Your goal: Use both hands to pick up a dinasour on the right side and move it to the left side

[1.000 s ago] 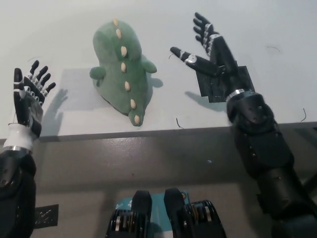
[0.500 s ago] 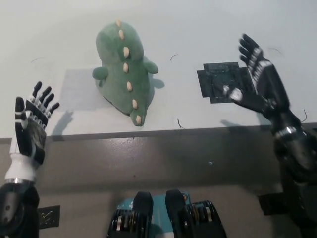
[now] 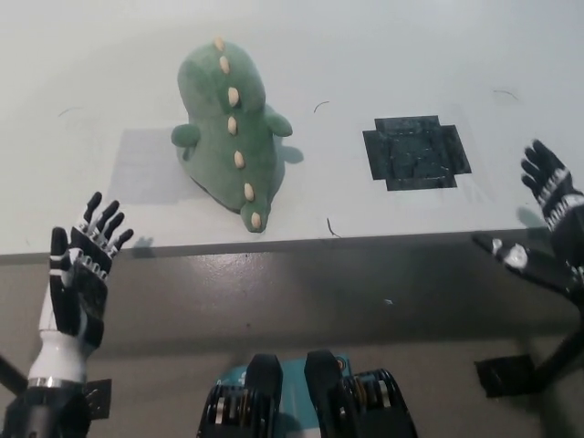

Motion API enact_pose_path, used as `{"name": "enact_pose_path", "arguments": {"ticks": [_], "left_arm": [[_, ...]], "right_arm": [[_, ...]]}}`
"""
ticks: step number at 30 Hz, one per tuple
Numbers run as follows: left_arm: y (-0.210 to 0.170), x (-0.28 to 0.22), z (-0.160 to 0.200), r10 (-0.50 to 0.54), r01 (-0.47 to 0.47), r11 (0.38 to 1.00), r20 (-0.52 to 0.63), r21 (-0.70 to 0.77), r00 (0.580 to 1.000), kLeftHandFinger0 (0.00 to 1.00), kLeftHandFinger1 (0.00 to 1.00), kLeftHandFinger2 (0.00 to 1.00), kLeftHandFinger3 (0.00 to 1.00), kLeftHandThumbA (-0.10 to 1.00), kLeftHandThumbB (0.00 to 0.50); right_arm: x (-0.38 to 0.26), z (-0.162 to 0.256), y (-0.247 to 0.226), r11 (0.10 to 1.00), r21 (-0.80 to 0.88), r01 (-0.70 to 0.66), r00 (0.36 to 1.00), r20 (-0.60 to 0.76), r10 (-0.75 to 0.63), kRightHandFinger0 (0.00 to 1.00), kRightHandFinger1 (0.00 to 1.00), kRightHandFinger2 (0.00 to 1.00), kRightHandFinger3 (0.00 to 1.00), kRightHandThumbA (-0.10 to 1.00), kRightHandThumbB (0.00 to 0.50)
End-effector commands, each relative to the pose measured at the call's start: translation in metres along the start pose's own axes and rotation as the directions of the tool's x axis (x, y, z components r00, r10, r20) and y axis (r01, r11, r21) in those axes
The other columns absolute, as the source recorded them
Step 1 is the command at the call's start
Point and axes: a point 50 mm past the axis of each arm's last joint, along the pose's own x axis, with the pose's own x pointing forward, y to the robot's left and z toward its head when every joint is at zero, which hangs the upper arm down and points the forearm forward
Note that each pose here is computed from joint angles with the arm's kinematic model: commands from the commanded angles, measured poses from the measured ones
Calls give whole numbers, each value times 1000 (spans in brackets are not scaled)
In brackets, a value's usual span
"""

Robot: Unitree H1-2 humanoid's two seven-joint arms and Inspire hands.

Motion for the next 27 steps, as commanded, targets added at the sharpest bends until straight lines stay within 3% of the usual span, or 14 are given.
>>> {"name": "enact_pose_path", "arguments": {"ticks": [1, 5, 10, 13, 17, 27], "left_arm": [[-8, -7, 12, -31, 30, 999, 56, 33, 998, 1000, 1000, 1000, 1000, 1000, 323], [-13, -14, 5, -48, 47, 999, 53, 18, 997, 1000, 1000, 1000, 1000, 1000, 364], [-12, -25, -18, -60, 60, 998, 8, 12, 998, 1000, 1000, 1000, 1000, 1000, 412], [-10, -31, -27, -67, 67, 997, -1, 31, 998, 1000, 1000, 1000, 1000, 1000, 403], [-10, -33, -37, -78, 79, 996, -16, 34, 997, 1000, 1000, 1000, 1000, 1000, 426], [-23, -40, -47, -79, 80, 997, -11, 6, 997, 1000, 1000, 1000, 1000, 1000, 427]], "right_arm": [[-10, 17, -11, 999, -34, -24, 993, 119, 28, 1000, 1000, 1000, 1000, 1000, 93], [-25, 14, -13, 998, -53, -33, 994, 105, 38, 1000, 1000, 1000, 1000, 985, 84], [-46, 8, -15, 995, -89, -46, 996, 68, 53, 1000, 1000, 1000, 1000, 1000, 108], [-54, 6, -16, 995, -94, -44, 997, 59, 50, 1000, 1000, 1000, 1000, 1000, 129], [-69, 5, -16, 995, -92, -46, 997, 55, 51, 1000, 1000, 1000, 1000, 1000, 107], [-94, -2, -14, 998, -40, -43, 999, 16, 44, 1000, 1000, 1000, 1000, 1000, 103]]}}
